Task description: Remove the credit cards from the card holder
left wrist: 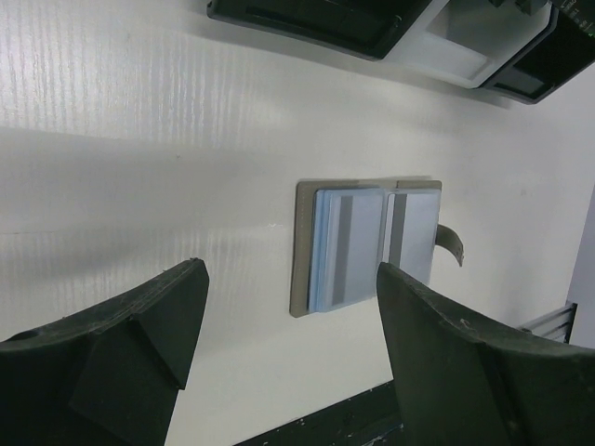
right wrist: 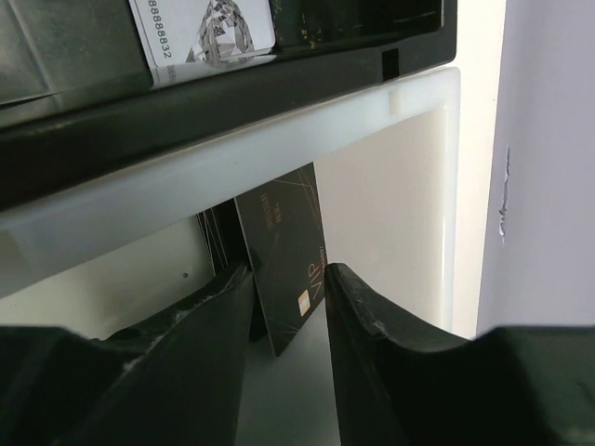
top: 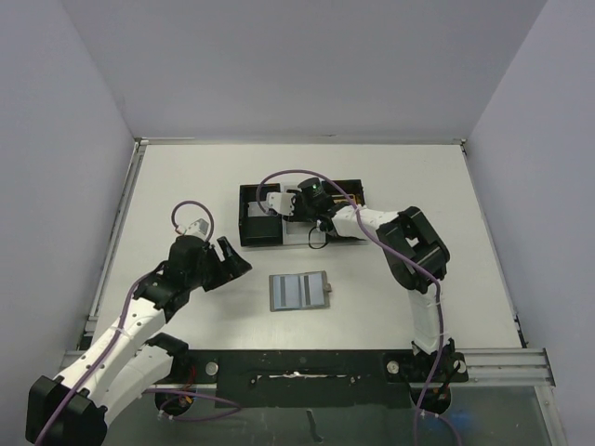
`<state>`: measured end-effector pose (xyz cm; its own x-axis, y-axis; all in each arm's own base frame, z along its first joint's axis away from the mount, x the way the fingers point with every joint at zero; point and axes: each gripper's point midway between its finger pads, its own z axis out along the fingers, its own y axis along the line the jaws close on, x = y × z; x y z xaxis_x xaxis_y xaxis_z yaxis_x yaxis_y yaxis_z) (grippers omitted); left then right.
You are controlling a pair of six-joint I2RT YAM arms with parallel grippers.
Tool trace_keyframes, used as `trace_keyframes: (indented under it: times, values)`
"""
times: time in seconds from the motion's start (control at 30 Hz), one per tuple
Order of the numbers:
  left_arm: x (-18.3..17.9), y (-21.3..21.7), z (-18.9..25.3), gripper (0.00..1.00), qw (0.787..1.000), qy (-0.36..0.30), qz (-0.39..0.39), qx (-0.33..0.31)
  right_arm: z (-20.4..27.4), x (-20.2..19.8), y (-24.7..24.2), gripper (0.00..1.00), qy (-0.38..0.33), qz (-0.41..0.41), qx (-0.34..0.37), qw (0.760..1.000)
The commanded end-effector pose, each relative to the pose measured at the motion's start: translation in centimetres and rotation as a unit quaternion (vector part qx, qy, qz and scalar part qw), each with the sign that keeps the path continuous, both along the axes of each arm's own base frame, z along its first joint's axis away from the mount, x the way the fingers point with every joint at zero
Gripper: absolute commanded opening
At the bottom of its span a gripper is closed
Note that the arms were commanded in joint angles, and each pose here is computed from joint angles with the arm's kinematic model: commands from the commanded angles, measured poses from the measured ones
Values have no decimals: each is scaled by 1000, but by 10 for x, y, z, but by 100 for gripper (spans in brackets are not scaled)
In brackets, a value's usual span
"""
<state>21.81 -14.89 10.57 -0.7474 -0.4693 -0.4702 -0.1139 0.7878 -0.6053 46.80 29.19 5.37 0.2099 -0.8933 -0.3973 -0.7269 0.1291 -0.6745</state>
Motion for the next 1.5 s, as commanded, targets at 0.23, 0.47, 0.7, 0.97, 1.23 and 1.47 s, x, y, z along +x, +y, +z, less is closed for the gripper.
trace_keyframes:
  times: [0.23,0.47,0.7,0.97,1.23,1.47]
  values:
    - [2,-8,4,73,1000,-7,-24,-13,46,7,7,44,-22,-3,50,999]
    - [2,-17,8,73,999,-7,-44,-31,56,7,6,47,-22,-8,65,998]
    - [1,-26,11,73,997,-5,-63,-50,83,4,8,49,-28,-12,100,995]
    - [8,-39,23,73,993,-23,-87,-71,154,-22,-10,58,-24,-92,278,956]
    - [10,-63,33,67,986,-33,-129,-102,178,-110,-55,80,176,-268,568,758]
    - [8,-95,31,64,981,-28,-155,-114,110,-187,-58,62,383,-374,546,644]
